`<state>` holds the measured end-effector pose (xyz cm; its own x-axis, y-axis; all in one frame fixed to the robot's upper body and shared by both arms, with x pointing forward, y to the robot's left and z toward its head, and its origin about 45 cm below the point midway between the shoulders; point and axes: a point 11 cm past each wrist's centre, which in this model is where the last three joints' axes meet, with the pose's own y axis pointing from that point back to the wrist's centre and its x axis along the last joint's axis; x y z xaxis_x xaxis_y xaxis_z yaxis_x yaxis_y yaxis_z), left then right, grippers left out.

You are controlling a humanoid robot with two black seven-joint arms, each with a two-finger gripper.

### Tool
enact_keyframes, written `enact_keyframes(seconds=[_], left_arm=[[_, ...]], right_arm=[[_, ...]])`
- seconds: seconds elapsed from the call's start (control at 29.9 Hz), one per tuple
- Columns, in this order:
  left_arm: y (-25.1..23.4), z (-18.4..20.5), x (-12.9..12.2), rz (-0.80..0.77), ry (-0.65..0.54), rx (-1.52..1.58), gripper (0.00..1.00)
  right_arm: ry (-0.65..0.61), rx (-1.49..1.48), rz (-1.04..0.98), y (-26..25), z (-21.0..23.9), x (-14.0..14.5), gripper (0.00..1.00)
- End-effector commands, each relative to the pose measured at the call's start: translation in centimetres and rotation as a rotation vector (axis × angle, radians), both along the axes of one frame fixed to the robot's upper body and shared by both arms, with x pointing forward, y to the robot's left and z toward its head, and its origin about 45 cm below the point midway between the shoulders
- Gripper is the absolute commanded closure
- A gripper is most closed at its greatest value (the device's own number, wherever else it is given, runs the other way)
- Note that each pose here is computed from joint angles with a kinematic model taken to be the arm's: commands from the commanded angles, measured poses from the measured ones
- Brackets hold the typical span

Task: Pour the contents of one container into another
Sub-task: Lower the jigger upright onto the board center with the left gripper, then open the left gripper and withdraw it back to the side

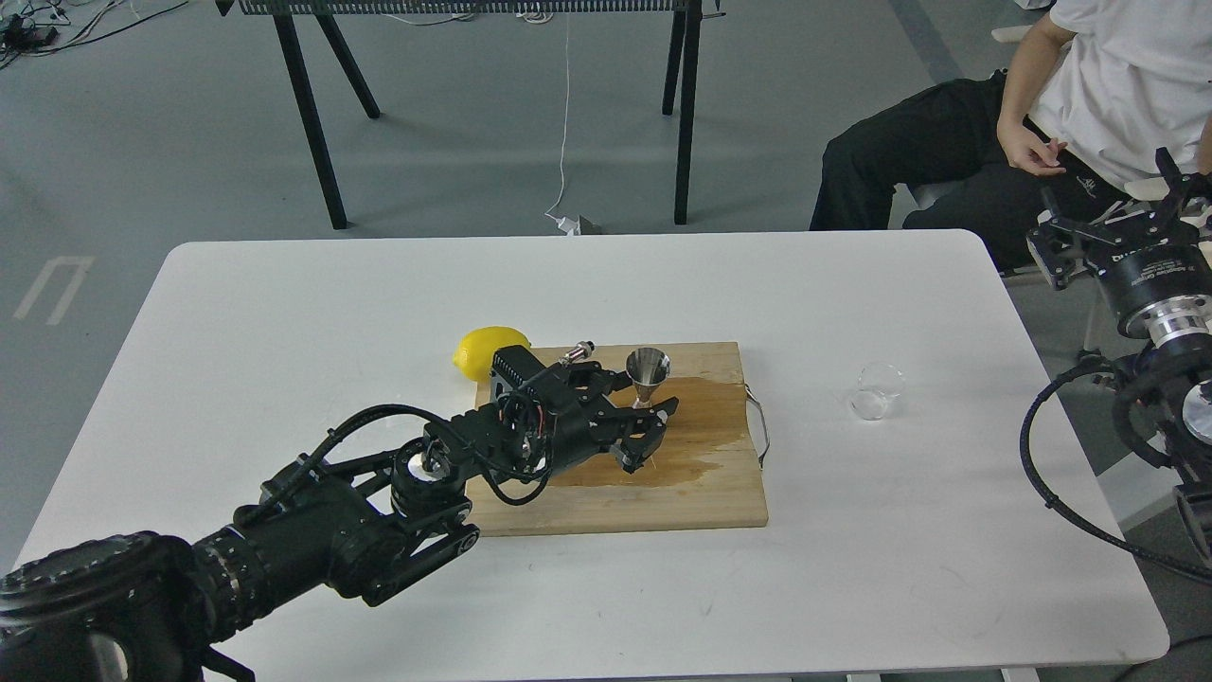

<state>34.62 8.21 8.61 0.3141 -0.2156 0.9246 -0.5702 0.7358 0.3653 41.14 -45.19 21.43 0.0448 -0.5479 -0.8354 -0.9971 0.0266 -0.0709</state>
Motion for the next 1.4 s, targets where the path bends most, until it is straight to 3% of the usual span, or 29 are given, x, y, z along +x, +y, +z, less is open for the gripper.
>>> enact_keyframes(seconds=[0.0, 0.33, 0.47, 0.7, 0.84, 0.9, 1.24, 1.37], left_arm=[[0.9, -0.6, -0.4, 0.001, 0.011, 0.004, 0.15], [7.5, -0.8, -0.3, 0.048, -0.011, 0.037, 0.13], [8.8, 1.3, -0.5, 0.029, -0.042, 0.023, 0.13], [15.9, 3.7, -0.1, 0.053, -0.101, 0.109, 0.10], [17.8, 5.9, 1.2, 0.076, -0.145, 0.090, 0.10], [18.5, 8.1, 2.6, 0.169, -0.133, -0.042, 0.04], [20.4, 14.2, 6.0, 0.444, 0.085, -0.711, 0.02], [21.7, 16.8, 7.3, 0.523, 0.312, -1.079, 0.02]], right_arm=[[0.002, -0.001, -0.004, -0.2, -0.1, -0.2, 0.00], [0.005, -0.006, 0.001, -0.2, -0.1, -0.2, 0.00], [0.008, -0.028, -0.006, -0.9, 0.3, -0.3, 0.00], [0.017, -0.097, -0.031, -3.8, 1.7, -1.3, 0.00], [0.017, -0.102, -0.036, -4.1, 1.9, -1.3, 0.00], [0.014, -0.102, -0.035, -4.1, 2.0, -1.2, 0.00], [0.090, -0.076, 0.013, -3.0, -1.6, -3.9, 0.00], [0.106, -0.012, 0.035, -1.9, -3.0, -5.5, 0.00]])
